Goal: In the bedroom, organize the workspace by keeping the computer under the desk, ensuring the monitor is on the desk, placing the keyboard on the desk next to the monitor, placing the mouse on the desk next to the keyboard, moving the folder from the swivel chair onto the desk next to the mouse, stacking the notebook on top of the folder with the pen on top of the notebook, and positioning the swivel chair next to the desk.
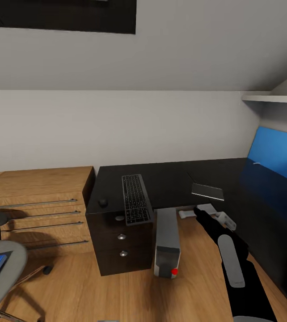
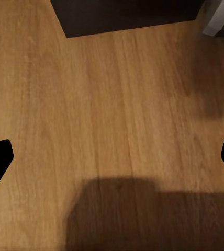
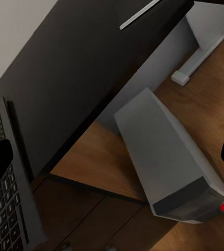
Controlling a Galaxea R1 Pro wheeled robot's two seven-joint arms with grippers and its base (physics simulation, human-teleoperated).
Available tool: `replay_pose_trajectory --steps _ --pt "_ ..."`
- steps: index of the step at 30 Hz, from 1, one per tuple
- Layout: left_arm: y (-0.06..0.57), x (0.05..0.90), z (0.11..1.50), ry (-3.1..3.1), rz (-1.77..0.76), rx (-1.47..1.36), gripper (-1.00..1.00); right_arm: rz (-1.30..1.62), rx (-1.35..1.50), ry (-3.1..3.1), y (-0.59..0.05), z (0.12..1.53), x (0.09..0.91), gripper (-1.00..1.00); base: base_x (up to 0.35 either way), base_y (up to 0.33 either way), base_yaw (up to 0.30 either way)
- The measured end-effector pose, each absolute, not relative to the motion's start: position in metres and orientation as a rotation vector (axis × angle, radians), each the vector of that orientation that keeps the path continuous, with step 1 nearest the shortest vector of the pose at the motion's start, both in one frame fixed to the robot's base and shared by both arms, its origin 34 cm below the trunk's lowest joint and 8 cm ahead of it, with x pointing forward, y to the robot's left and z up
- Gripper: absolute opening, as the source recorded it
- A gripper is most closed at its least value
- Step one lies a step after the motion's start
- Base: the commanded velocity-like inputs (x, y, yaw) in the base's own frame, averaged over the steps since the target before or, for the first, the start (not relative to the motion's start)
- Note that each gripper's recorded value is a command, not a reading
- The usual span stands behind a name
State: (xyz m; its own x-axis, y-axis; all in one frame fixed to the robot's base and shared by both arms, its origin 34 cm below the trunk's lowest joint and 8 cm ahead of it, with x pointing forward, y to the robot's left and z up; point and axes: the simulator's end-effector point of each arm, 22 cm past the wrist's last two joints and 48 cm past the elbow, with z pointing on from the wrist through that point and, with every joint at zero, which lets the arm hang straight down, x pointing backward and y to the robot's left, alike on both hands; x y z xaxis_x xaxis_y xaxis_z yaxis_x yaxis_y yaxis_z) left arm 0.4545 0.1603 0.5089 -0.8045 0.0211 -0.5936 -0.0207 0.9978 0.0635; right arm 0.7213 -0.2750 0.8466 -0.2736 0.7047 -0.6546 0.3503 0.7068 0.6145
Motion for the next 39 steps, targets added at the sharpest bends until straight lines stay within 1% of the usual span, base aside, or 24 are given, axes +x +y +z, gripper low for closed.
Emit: replay_pose_trajectory --steps 9,17,39 --pt "0.161 0.452 0.506 2.511 0.09 0.0 1.0 0.425 0.817 1.891 -0.274 0.842 0.722 1.0 0.0 -0.261 0.217" --pt "0.161 0.449 0.503 2.524 0.09 -0.001 1.0 0.419 0.821 1.901 -0.275 0.836 0.722 1.0 0.0 -0.06 0.138" --pt "0.161 0.439 0.493 2.557 0.091 0.0 1.0 0.411 0.829 1.931 -0.275 0.817 0.723 1.0 0.0 -0.002 0.009"
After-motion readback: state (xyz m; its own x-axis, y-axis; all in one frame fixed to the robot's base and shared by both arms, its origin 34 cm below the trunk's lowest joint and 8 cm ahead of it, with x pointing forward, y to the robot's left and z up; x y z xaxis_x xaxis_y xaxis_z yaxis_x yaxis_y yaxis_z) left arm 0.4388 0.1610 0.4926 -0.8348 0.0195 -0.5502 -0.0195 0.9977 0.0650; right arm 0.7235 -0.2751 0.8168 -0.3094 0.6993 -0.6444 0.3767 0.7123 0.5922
